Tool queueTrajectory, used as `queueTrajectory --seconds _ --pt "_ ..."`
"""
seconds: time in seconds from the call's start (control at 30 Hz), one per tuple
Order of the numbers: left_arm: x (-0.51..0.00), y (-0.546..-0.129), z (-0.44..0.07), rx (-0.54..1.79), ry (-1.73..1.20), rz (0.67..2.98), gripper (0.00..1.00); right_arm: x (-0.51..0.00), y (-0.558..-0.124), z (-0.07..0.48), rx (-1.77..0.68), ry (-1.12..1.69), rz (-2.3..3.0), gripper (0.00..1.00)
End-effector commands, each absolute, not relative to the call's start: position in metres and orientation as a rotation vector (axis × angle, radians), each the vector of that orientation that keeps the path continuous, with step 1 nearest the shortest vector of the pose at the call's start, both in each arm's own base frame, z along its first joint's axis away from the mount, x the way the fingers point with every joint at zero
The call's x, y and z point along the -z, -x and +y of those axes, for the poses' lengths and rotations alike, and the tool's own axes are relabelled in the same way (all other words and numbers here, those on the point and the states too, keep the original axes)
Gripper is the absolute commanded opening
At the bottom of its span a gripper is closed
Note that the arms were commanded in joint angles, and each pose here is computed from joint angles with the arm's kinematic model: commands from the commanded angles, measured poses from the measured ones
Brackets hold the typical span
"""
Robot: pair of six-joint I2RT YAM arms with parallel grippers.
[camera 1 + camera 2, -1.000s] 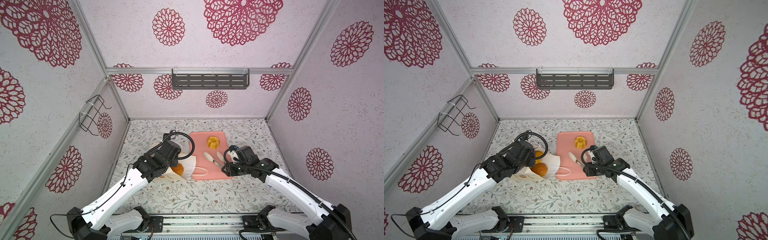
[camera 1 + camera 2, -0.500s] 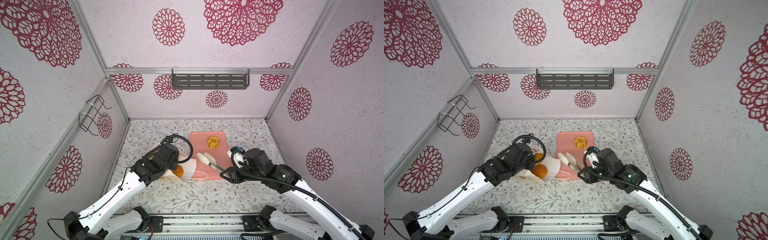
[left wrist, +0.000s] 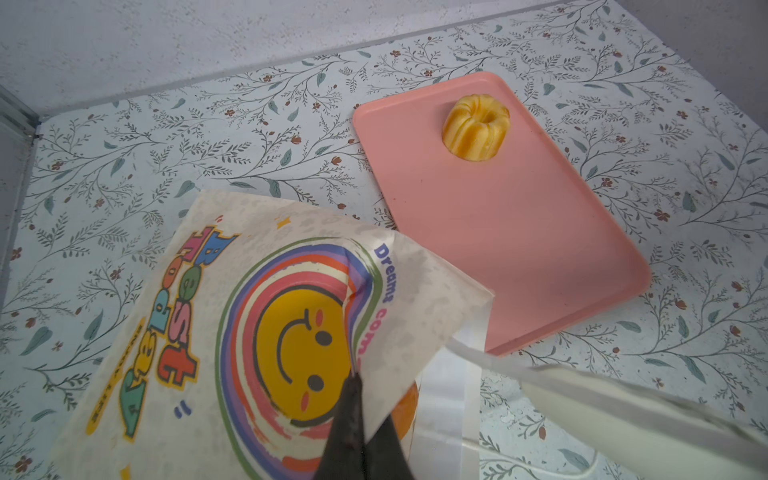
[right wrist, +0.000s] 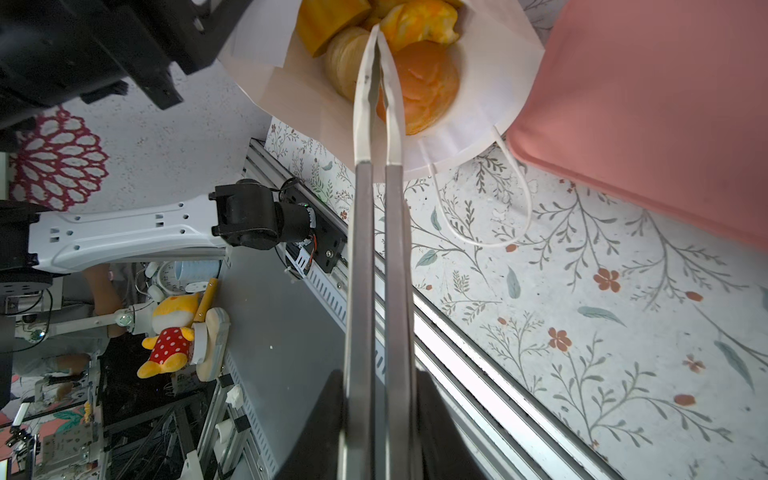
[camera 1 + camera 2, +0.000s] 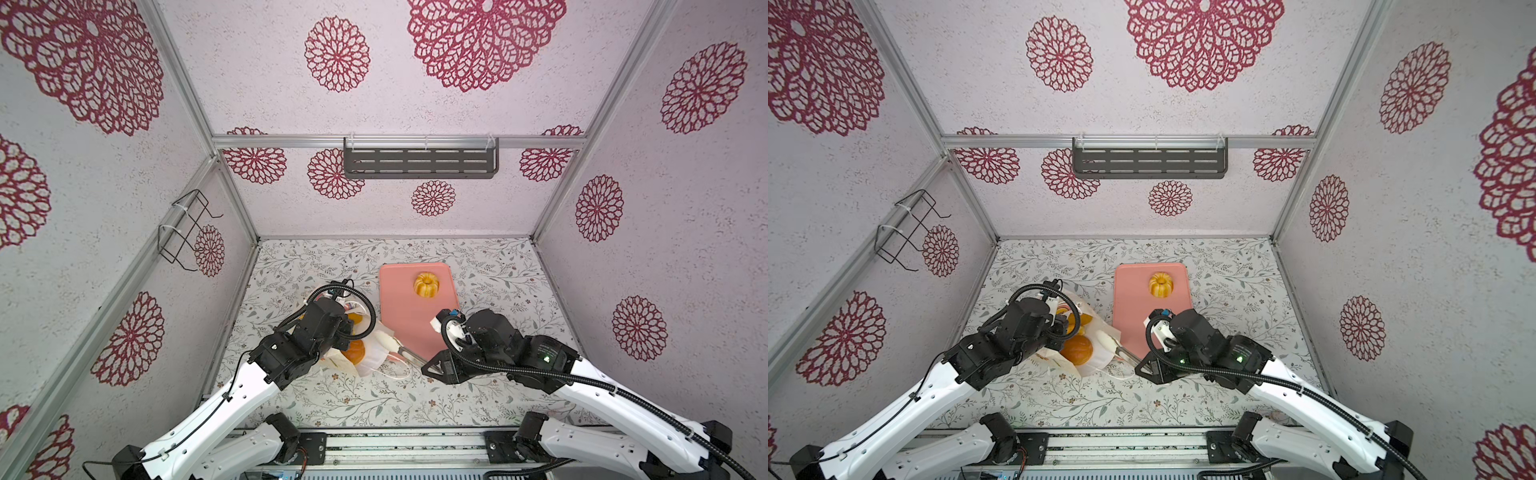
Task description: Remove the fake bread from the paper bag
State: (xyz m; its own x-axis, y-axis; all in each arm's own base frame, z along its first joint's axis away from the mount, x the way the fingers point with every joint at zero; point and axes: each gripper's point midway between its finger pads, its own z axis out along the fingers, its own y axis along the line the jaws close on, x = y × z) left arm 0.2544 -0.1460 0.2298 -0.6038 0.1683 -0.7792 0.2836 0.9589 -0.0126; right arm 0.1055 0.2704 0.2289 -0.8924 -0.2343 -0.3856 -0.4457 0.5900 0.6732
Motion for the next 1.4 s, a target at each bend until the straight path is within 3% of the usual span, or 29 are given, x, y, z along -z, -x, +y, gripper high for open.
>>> queueTrajectory --seconds 0.0,0.13,0.8,1.37 --pt "-0.242 -0.258 -0.150 0.202 -0.325 2.177 0.00 -0.253 -0.102 0.298 -1.396 0.560 2.428 0.27" --pt "-0.237 -0.257 -0.150 0.199 -0.331 2.199 0.00 -0.244 -0.093 0.310 -1.418 0.625 2.428 0.30" --pt "-0.241 -0.251 -0.158 0.240 -0.358 2.209 0.00 -0.194 -0.121 0.314 -1.071 0.776 2.534 0.44" --pt "-0.240 -0.247 -0.162 0.268 -0.375 2.214 0.00 -0.172 -0.142 0.323 -0.962 0.871 2.602 0.46"
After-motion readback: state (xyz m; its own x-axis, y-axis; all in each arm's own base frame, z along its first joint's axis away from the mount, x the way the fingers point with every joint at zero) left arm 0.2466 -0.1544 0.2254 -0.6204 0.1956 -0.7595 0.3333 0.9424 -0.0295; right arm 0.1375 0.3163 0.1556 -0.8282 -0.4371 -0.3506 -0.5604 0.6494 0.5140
